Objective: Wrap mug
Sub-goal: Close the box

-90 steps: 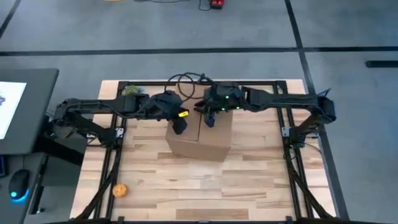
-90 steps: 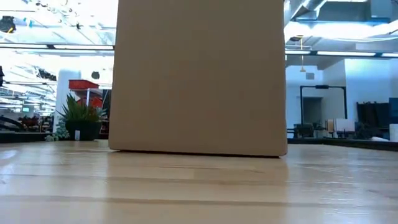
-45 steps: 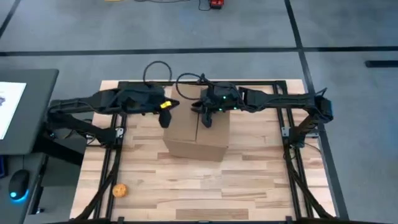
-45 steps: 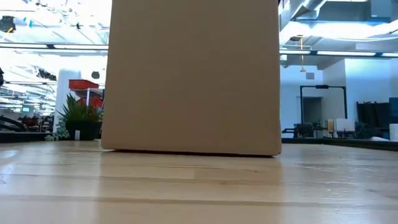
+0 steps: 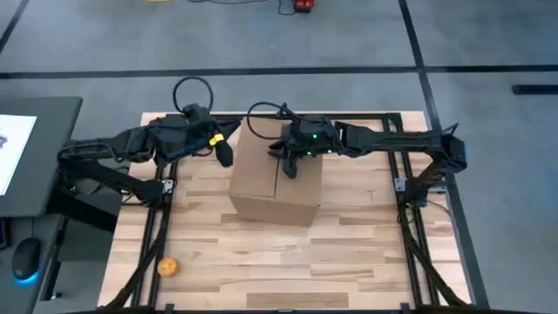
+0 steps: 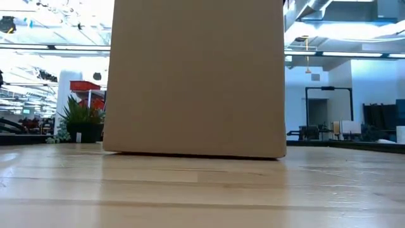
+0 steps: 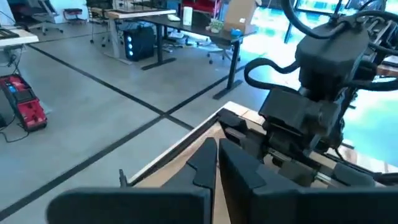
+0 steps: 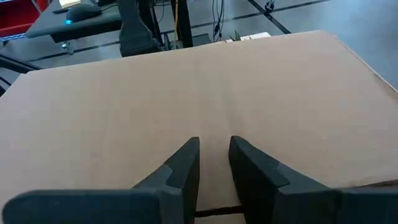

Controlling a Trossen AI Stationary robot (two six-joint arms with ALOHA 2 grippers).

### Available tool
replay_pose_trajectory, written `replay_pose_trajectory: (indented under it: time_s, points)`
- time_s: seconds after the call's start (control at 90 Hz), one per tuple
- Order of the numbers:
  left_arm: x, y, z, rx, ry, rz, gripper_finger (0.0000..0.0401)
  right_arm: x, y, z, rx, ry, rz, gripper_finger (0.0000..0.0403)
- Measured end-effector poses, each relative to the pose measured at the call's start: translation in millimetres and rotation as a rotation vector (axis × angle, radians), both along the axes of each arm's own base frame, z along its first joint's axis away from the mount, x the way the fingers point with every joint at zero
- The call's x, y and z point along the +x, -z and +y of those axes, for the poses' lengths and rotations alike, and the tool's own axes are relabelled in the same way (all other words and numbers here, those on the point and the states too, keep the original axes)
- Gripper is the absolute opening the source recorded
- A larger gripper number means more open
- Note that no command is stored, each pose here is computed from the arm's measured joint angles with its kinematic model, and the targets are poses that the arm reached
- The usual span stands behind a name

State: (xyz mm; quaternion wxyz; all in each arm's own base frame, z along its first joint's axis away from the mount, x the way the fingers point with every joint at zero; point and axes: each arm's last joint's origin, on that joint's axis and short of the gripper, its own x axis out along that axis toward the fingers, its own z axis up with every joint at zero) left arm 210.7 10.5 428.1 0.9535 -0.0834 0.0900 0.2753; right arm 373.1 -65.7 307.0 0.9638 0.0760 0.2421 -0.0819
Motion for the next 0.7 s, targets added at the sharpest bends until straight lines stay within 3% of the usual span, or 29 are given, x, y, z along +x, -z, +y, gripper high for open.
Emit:
replay_pose_trajectory:
  time_s: [0.289,0.7]
  points:
    - [22,12,-9,-0.08,0.453,0.069,0.0,0,0,0,-0.002,0.001,-0.002,0.0081]
    - [37,22,-10,-0.105,0.474,0.106,0.0,5,-7,-1,-0.029,0.005,-0.096,0.0081]
